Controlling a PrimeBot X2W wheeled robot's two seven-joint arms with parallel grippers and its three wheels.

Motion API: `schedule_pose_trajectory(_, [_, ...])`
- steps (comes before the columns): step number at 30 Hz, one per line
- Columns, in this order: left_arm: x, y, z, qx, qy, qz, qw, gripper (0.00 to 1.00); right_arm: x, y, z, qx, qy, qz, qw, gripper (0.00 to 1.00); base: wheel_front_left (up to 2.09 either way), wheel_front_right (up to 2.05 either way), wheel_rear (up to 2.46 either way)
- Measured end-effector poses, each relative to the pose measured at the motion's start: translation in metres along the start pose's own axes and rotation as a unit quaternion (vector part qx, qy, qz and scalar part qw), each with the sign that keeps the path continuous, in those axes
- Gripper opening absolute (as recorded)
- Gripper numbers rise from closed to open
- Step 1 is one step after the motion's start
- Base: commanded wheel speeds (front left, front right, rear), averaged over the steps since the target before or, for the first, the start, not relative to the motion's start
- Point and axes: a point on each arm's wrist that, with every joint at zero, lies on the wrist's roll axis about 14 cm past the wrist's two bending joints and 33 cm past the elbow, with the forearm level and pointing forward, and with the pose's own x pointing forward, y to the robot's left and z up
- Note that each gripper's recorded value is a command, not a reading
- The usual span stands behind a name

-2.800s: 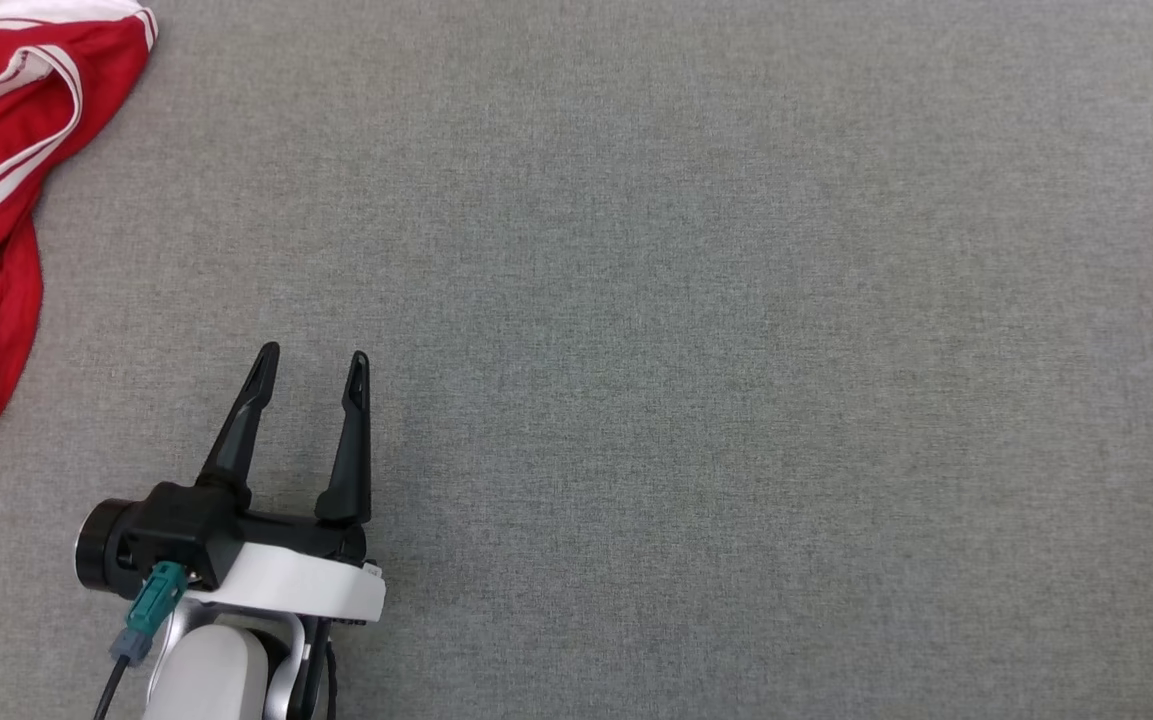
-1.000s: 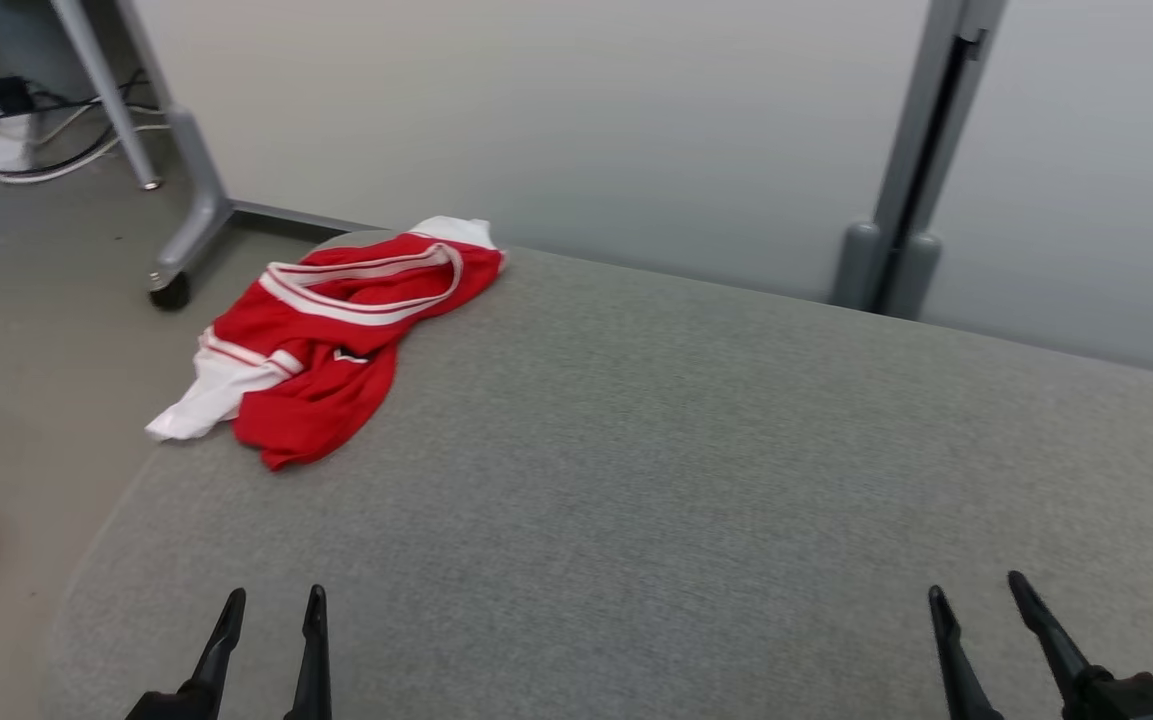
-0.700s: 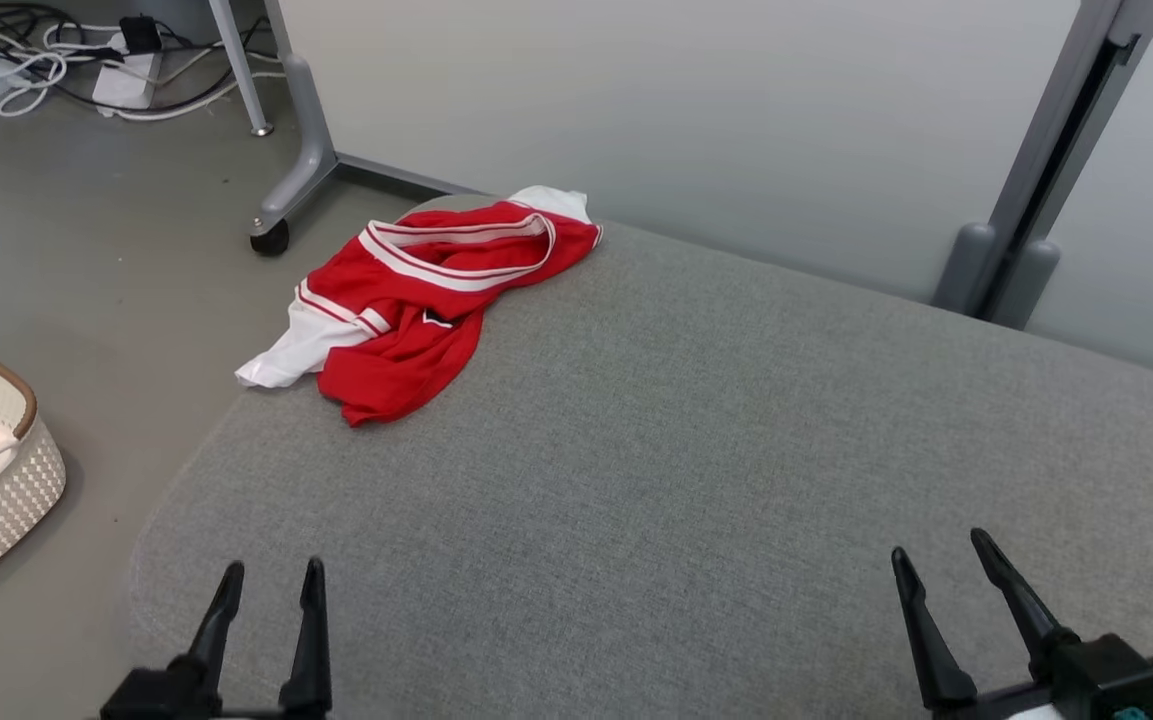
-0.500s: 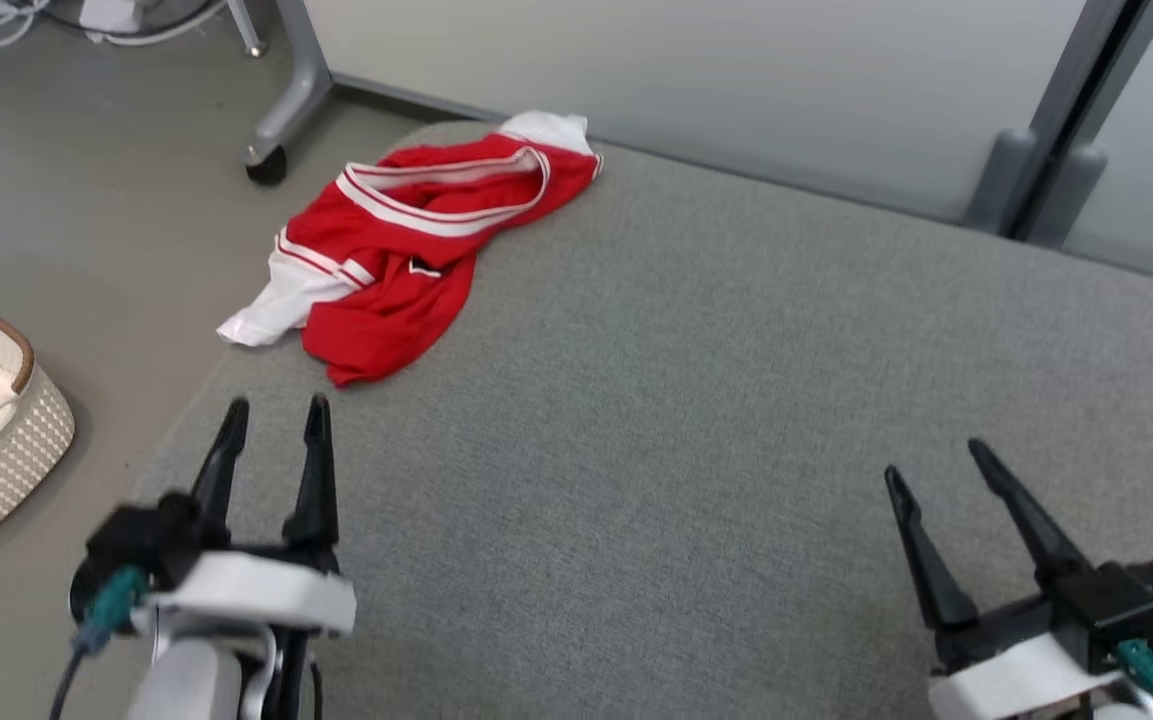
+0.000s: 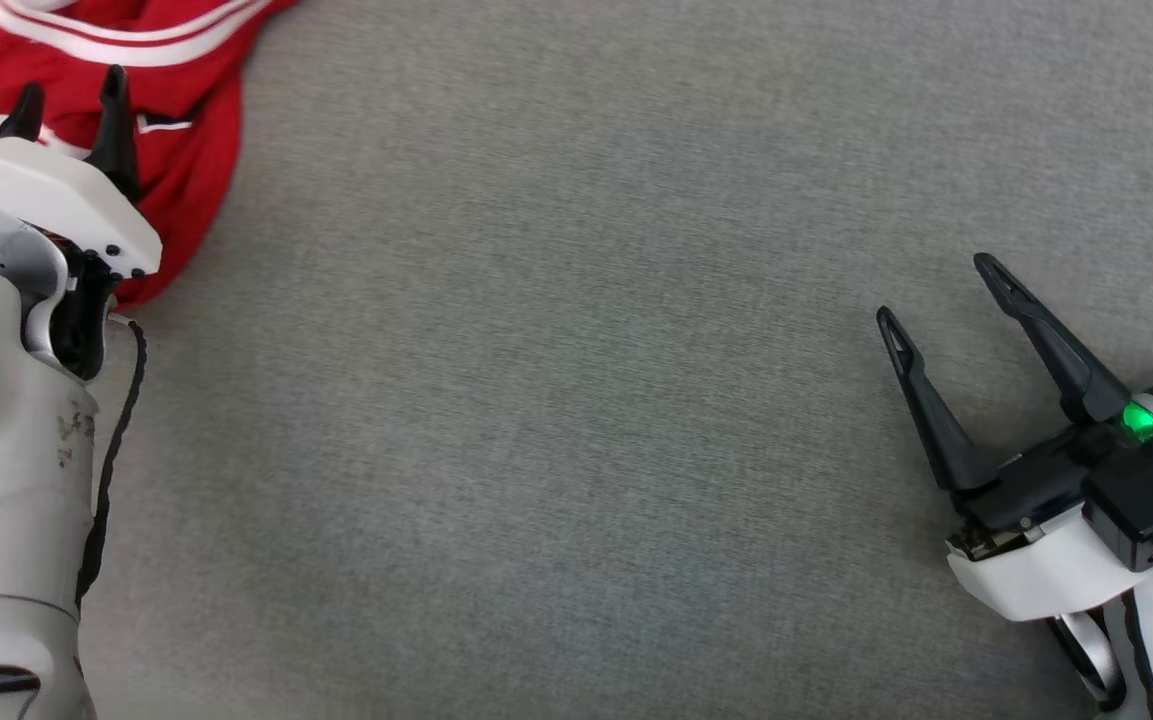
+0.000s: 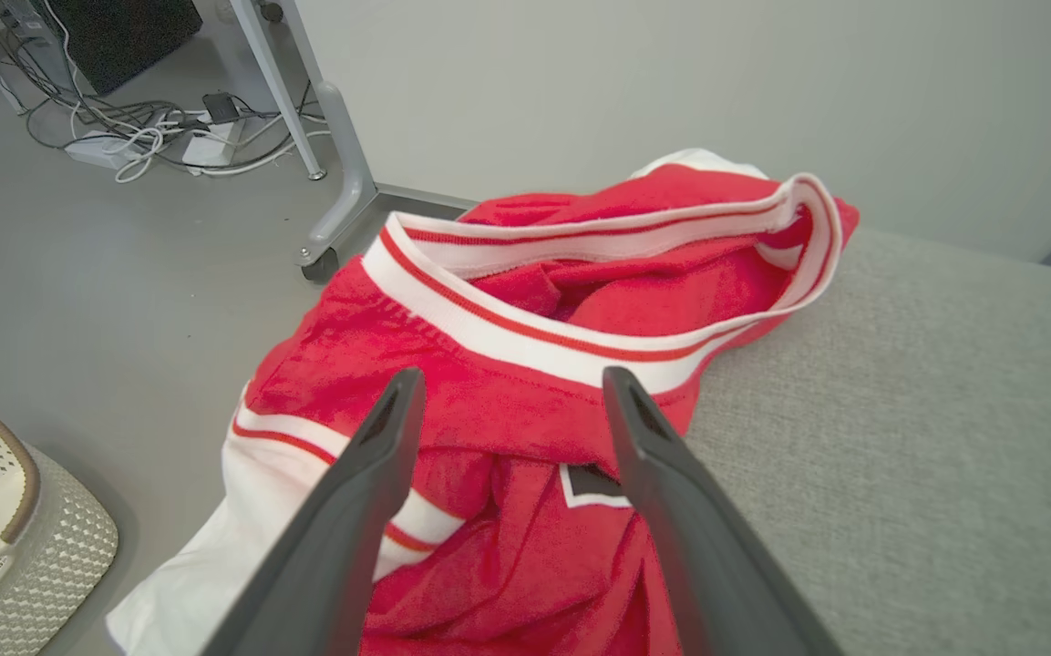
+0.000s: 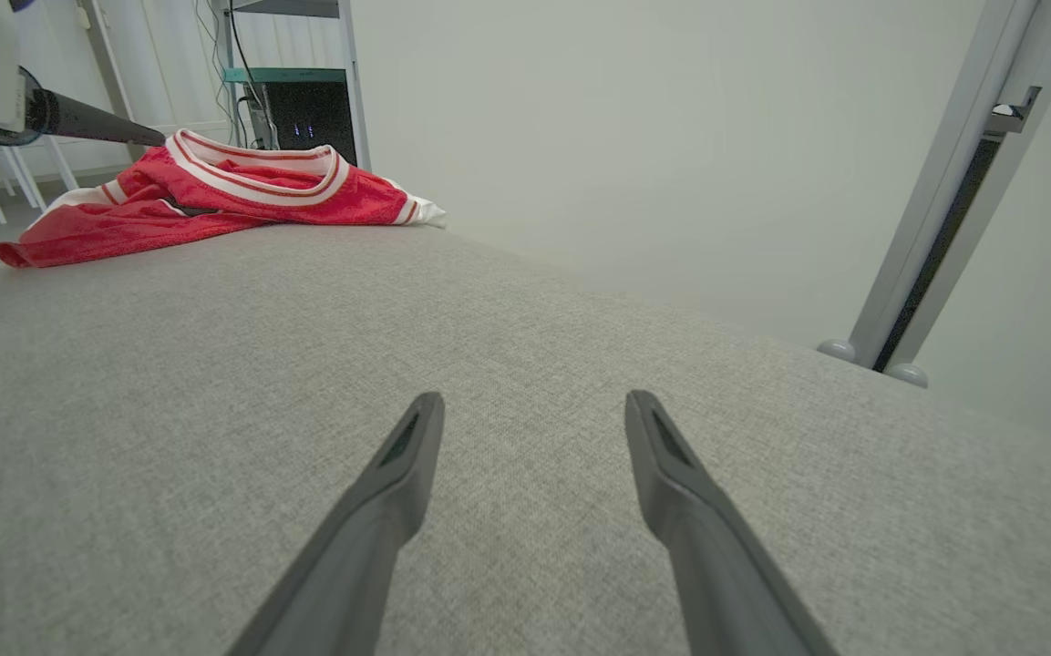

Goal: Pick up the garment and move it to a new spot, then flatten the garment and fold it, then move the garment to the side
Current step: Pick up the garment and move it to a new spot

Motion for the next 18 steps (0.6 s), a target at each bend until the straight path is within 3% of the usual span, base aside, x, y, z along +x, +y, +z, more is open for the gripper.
schedule_pose_trajectory(3, [0.023,-0.014,-0.03,-0.019,0.052,-0.003,0.998,1.0,-0.009,-0.016,-0.006,0.002,0.006,-0.023,1.0,1.0,0.0,0.0,0.0])
schedule_pose_trajectory(6, [0.037,-0.021,-0.067,-0.002,0.111,-0.001,0.994,1.0,-0.023,-0.035,-0.013,0.001,0.019,-0.054,0.998,1.0,0.0,0.0,0.0])
schedule_pose_trajectory(7, [0.039,-0.02,-0.07,0.004,0.118,-0.001,0.993,0.94,-0.025,-0.037,-0.013,0.0,0.021,-0.059,0.998,1.0,0.0,0.0,0.0])
schedule_pose_trajectory(9, [0.043,-0.021,-0.072,0.008,0.124,-0.002,0.992,0.13,-0.031,-0.043,-0.014,0.0,0.025,-0.071,0.997,1.0,0.0,0.0,0.0])
schedule_pose_trajectory(10, [0.043,-0.023,-0.072,0.011,0.125,-0.006,0.992,0.0,-0.032,-0.044,-0.014,0.0,0.027,-0.073,0.997,1.0,0.0,0.0,0.0])
schedule_pose_trajectory(15, [0.033,-0.031,-0.049,0.003,0.073,-0.024,0.997,0.0,-0.039,-0.041,-0.008,0.002,0.03,-0.082,0.996,1.0,0.0,0.0,0.0])
schedule_pose_trajectory(18, [0.023,-0.056,-0.023,-0.009,0.026,-0.06,0.998,0.0,-0.046,-0.033,-0.003,0.014,0.03,-0.09,0.995,1.0,0.0,0.0,0.0])
